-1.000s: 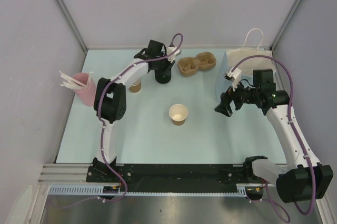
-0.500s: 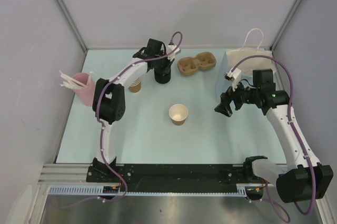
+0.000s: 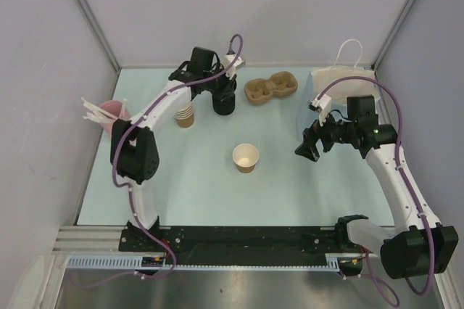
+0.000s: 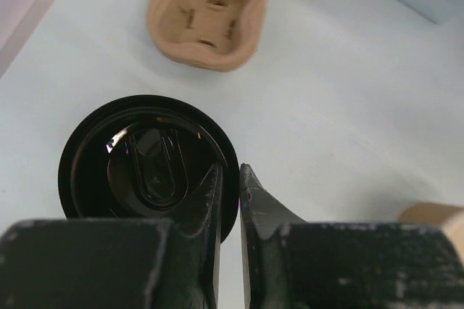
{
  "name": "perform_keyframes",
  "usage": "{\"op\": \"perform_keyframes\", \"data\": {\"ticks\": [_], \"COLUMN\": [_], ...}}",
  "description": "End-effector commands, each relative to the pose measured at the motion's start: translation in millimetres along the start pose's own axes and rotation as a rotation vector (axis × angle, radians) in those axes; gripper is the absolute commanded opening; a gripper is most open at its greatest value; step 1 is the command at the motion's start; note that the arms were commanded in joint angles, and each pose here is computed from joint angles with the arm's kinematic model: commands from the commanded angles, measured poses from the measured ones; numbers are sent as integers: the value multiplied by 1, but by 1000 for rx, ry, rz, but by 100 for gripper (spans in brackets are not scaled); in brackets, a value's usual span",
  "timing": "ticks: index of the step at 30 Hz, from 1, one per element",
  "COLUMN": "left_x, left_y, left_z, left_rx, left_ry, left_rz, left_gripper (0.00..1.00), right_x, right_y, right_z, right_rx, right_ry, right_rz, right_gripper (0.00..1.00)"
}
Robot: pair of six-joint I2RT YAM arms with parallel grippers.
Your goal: Pack the takeout coffee
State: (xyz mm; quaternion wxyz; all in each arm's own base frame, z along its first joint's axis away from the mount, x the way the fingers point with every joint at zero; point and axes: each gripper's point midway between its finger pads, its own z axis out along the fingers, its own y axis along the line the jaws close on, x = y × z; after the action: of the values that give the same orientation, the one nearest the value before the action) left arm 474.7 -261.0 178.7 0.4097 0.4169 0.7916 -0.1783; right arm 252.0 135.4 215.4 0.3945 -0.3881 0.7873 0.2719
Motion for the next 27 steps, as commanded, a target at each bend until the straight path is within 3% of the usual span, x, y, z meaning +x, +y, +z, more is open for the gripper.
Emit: {"op": "perform_keyframes", "data": {"ticks": [1,8,13,17,23,27], "left_x": [-54,-31,-3,31,49,59], "left_y": [-51,-137,-191,-228,-249,-255], "left_z": [-76,-153,-197,-221,-230,-224], "left_rx": [156,418,623,811,976,1019], "left_ry": [-194,-289,-317,-266,-277,-178], "left_rz": [66,188,278,230,243,170], "left_gripper": [14,17,18,21,21,15], "right_x": [-6,-26,-72,-96,-97,-100], "right_y": [5,30,69,88,133,140], "right_z": [1,-8,-17,-17,2,17], "right_rx": [-27,-70,-43,-68,-263,-244], "right_ry": [-24,-102,-240,-294,-288,-238], "right_rz": [-30,-149,-431,-596,-741,-837], "right_gripper": [100,100,100,100,100,100]}}
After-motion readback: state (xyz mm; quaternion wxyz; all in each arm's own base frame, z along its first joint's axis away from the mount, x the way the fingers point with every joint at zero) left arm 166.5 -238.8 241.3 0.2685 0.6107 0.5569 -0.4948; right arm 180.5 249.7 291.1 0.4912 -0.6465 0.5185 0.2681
